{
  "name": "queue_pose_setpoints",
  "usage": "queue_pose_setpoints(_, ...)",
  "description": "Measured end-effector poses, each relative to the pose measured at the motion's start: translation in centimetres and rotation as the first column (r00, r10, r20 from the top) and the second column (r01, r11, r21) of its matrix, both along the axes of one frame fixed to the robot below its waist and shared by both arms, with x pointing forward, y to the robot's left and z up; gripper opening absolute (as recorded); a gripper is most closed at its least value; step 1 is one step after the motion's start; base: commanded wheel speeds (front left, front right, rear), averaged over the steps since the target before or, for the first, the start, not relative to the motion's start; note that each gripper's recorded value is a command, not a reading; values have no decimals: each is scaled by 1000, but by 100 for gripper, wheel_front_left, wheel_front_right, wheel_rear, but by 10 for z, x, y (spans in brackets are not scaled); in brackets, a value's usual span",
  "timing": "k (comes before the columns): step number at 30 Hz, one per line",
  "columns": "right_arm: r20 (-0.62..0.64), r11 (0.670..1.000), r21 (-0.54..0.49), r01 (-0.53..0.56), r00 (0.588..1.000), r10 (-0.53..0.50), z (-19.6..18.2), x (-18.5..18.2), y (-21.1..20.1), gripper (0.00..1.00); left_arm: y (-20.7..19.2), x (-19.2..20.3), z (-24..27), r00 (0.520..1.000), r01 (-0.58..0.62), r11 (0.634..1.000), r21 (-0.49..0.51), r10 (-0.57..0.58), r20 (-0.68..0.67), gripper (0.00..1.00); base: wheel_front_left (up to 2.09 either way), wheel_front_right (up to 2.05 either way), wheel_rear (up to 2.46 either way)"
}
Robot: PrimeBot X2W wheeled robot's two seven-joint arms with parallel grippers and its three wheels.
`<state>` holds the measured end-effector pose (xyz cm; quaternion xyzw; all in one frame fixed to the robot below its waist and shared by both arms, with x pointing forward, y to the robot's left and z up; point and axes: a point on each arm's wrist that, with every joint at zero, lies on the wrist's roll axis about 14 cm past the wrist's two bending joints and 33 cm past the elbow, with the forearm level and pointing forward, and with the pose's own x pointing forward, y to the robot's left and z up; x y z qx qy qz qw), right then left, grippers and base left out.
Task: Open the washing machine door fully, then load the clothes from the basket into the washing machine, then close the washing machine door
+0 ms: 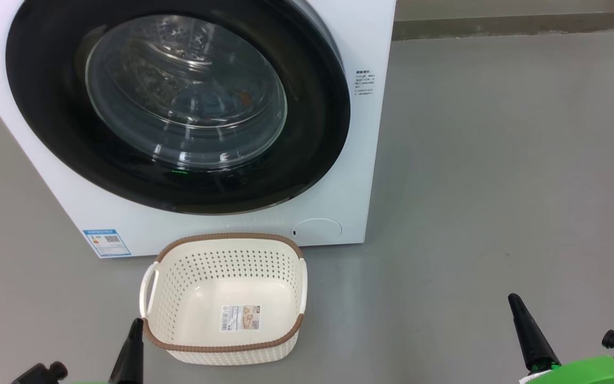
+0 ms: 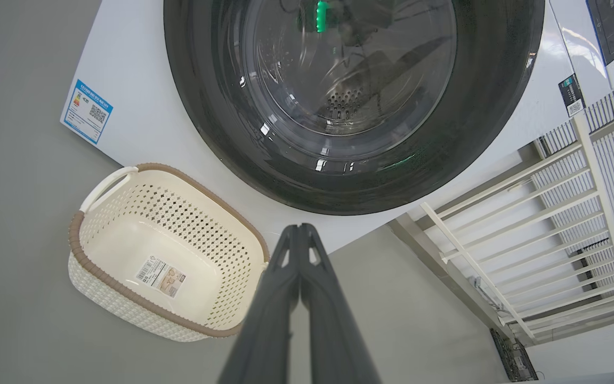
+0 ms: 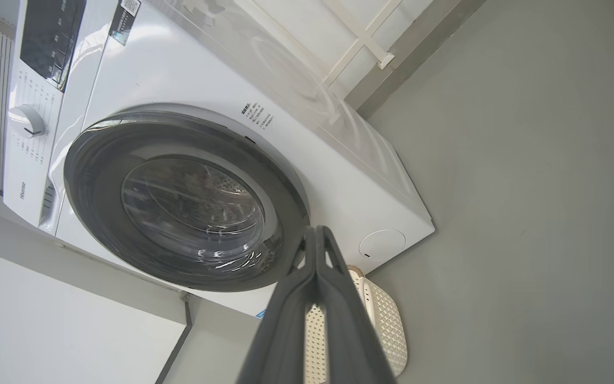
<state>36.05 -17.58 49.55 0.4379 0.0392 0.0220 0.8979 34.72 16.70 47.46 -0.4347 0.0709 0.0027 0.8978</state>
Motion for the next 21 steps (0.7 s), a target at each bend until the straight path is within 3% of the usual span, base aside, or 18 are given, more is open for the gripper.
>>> queue_pose_setpoints(21, -36, 971, 233, 49, 999, -41, -8, 4, -9, 0, 7, 12, 1, 999, -38, 973, -227, 35, -16, 0, 0, 0, 0)
